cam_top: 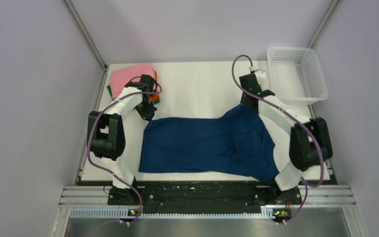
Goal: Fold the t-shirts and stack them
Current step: Fold the other side of the tshirt into a rectangle
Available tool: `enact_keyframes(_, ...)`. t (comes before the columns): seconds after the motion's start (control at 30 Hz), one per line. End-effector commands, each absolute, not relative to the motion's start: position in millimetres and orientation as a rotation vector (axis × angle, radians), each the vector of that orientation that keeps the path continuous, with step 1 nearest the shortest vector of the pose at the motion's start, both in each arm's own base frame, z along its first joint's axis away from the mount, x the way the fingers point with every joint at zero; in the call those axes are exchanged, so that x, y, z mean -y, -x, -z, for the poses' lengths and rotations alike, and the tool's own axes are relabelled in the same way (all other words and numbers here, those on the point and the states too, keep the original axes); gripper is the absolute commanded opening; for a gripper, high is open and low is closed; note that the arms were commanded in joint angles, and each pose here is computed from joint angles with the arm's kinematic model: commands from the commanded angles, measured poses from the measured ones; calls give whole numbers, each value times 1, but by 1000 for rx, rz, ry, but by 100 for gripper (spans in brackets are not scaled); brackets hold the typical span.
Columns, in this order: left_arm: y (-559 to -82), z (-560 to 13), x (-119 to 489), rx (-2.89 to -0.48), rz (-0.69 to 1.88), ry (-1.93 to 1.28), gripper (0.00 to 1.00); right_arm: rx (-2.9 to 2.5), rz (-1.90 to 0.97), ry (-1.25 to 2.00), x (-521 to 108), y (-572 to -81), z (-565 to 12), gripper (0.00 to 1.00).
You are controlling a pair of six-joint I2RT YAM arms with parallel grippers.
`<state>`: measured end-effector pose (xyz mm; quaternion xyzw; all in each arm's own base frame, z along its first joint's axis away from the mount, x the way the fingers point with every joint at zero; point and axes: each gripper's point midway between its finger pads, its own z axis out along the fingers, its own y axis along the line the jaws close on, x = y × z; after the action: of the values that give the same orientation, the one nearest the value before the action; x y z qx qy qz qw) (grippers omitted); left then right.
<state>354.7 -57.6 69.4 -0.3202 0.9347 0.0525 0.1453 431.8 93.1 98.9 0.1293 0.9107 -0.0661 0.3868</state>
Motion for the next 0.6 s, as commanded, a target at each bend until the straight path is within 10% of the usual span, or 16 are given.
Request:
enact_keyframes(0.0,-353,-91,61,-2644,-70,874,0,-2222,138,-288,-90,-388,-142,0)
enact_keyframes(0.57,-286,-93,52,-2598,1,859,0,-2368,-12,-163,-97,-220,-145,0)
